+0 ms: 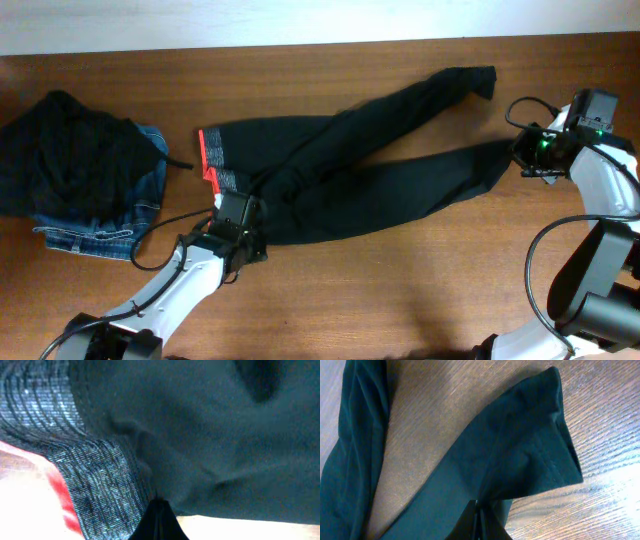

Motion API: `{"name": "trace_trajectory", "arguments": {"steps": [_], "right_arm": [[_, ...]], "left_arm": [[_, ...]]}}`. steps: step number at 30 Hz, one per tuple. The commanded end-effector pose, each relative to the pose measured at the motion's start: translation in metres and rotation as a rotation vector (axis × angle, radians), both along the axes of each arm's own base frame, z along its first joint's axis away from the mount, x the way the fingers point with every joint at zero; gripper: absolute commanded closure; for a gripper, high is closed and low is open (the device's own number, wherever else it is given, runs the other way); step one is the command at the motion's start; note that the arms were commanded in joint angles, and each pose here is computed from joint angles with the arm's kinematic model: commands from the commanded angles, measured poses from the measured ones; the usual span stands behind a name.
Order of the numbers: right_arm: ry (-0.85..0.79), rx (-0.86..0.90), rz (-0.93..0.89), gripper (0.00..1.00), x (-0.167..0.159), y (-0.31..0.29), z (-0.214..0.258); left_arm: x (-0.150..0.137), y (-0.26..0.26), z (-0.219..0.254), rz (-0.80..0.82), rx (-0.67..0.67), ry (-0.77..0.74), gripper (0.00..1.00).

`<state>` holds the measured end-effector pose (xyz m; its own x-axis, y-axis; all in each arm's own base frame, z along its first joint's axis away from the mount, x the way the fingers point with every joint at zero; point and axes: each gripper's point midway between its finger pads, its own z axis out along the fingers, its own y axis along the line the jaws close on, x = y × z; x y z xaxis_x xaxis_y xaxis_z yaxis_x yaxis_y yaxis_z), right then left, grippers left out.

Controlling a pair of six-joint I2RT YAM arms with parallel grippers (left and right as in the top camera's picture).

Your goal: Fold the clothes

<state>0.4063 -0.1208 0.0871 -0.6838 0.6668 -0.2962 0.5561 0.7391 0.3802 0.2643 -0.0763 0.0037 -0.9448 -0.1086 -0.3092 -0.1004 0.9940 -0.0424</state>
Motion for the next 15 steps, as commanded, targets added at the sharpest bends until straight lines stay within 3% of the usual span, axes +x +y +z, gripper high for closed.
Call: {"name": "trace_trajectory", "arguments": {"steps": [1,6,10,15], "right_arm": [[-0.036,-0.014,0.006,0.96,-0.003,0.004,0.024],[-0.061,-0.024,0.007,0.96,-0.019,0.012,0.056],[-0.096,-0.074,-0.011,0.96,-0.047,0.016,0.098],[-0.152,-0.100,0.000,0.96,-0.055,0.024,0.123]], "left_arm": [[-0.005,0.002,0.011,-0.064,0.033,0.040,1.00],[-0.003,0.011,0.064,-0.074,0.092,0.041,1.00],[-0.003,0.022,0.147,-0.068,0.130,-0.062,1.00],[-0.004,0.036,0.179,-0.039,0.177,-0.153,1.00]]}}
